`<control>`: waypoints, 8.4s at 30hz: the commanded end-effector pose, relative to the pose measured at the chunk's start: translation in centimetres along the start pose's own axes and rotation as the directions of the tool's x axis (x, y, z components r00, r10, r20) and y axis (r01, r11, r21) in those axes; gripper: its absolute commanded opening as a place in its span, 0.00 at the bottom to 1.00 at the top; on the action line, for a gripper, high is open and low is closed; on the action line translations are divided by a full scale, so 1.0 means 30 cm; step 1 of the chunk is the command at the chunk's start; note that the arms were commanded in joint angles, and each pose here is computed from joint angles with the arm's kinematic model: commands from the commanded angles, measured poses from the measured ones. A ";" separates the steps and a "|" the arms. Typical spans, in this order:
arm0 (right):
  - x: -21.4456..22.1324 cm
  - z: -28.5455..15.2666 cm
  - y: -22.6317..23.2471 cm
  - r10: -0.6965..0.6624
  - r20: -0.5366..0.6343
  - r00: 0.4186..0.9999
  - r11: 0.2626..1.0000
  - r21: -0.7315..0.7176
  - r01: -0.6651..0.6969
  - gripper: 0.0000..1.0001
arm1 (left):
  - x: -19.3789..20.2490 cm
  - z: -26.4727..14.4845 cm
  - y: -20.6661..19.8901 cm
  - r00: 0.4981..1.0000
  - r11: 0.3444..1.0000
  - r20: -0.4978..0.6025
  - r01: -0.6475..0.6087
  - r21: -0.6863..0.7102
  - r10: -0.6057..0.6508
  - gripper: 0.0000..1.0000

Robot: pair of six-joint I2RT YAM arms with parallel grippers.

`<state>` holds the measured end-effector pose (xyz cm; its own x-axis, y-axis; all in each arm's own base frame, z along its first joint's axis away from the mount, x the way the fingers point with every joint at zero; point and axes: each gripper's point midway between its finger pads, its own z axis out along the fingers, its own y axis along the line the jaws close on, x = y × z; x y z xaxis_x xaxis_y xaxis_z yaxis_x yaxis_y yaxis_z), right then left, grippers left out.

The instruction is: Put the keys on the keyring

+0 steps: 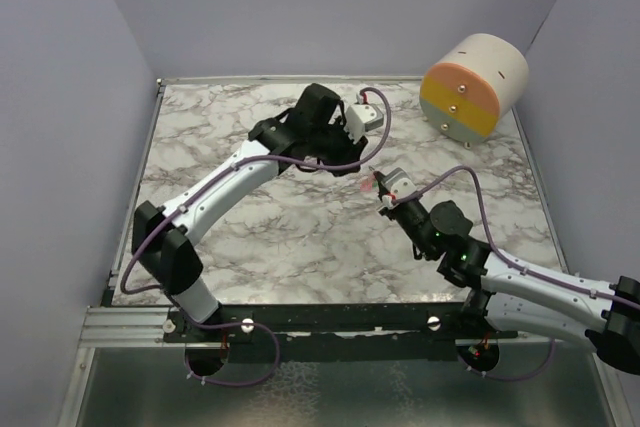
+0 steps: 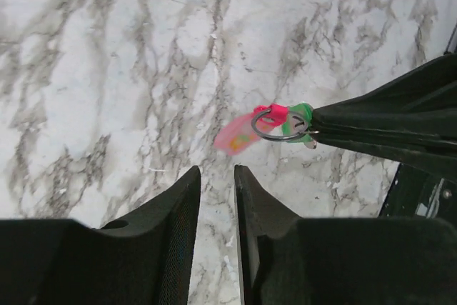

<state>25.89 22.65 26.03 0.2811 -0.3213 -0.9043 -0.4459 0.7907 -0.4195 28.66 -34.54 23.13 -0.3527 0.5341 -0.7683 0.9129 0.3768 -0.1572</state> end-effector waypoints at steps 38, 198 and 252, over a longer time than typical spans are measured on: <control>-0.067 0.035 0.172 0.218 -0.029 0.976 0.947 -0.237 -0.219 0.01 | 0.005 -0.204 -0.062 0.723 0.903 0.543 -0.308 -0.299 0.427 0.45; -0.030 -0.007 0.144 0.259 0.007 0.966 0.949 -0.186 -0.253 0.44 | 0.046 -0.215 -0.161 0.568 0.786 0.555 -0.530 -0.318 0.608 0.00; 0.045 0.036 0.128 0.211 -0.029 0.977 0.973 -0.092 -0.213 0.01 | 0.057 -0.143 -0.092 0.769 0.877 0.423 -0.429 -0.216 0.479 0.00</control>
<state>25.29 26.95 23.29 0.1509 -0.1390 -0.9787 -0.6060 0.7692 -0.2027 24.26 -31.21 24.70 0.2679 0.2622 -0.9271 0.9058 0.2593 0.3351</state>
